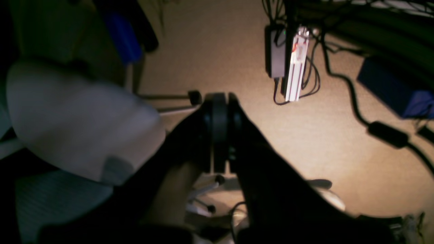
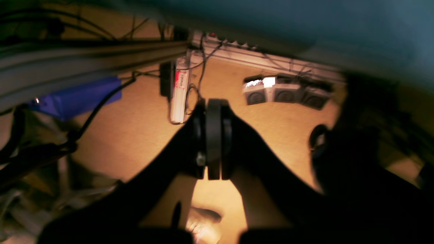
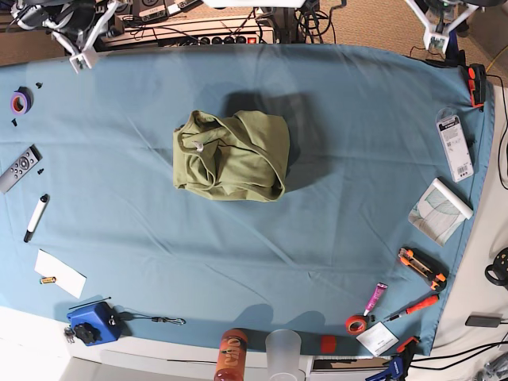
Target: Layout the t-shirt on the table in an organized manner, then fold the t-shirt properly
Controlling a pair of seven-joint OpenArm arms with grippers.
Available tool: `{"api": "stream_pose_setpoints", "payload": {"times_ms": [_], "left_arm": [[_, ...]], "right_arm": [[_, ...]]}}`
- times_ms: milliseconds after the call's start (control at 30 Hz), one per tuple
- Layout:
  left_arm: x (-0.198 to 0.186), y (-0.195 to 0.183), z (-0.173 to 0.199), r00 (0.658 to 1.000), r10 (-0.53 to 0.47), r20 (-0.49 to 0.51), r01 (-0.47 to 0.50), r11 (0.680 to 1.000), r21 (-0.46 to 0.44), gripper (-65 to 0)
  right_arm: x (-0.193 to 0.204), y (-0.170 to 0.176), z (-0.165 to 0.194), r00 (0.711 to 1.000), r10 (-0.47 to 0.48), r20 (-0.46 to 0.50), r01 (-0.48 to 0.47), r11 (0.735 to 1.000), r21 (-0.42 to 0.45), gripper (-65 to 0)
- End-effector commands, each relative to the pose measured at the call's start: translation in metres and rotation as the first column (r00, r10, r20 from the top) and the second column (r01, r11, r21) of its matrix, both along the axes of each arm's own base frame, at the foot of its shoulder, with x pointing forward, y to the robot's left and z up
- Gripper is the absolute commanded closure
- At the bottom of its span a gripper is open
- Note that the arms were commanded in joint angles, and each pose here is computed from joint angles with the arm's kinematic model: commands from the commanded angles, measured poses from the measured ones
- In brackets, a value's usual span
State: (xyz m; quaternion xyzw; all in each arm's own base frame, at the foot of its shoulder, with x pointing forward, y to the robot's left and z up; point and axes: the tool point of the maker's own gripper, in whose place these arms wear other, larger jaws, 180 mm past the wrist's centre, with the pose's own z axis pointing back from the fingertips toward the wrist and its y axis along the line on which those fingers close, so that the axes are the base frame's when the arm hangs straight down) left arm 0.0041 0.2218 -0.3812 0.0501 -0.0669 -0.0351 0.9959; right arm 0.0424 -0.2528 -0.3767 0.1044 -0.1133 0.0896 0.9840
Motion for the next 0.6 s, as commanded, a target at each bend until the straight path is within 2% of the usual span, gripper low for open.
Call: {"api": "stream_pose_setpoints", "payload": {"times_ms": [0, 133, 300, 433, 500, 567], "left_arm": [[-0.012, 0.005, -0.002, 0.999, 0.001, -0.038, -0.001, 1.000, 0.012, 0.0], [-0.043, 0.010, -0.021, 0.989, 0.045, -0.141, -0.046, 0.999, 0.000, 0.0], [-0.085, -0.007, -0.052, 0.966, 0.072, -0.250, -0.103, 0.988, -0.114, 0.0], [-0.110, -0.002, -0.081, 0.947, 0.134, -0.292, -0.178, 0.975, -0.129, 0.0], [-0.121, 0.002, -0.097, 0.929, 0.161, -0.332, -0.211, 0.970, -0.121, 0.0], [-0.128, 0.001, -0.116, 0.918, 0.147, -0.368, -0.213, 0.966, -0.147, 0.0]], "right_arm": [[-0.009, -0.007, -0.003, 0.999, -0.012, -0.030, 0.012, 1.000, -0.005, 0.0], [-0.042, -0.017, -0.032, 0.981, -0.112, -0.156, 0.120, 0.992, 0.040, 0.0], [-0.079, -0.028, -0.057, 0.939, -0.186, -0.291, 0.212, 0.975, 0.061, 0.0], [-0.102, -0.035, -0.073, 0.903, -0.159, -0.398, 0.191, 0.981, 0.043, 0.0], [-0.106, -0.042, -0.086, 0.899, -0.136, -0.417, 0.152, 0.988, 0.005, 0.0], [-0.108, -0.045, -0.101, 0.894, -0.099, -0.436, 0.099, 0.995, -0.023, 0.0]]}}
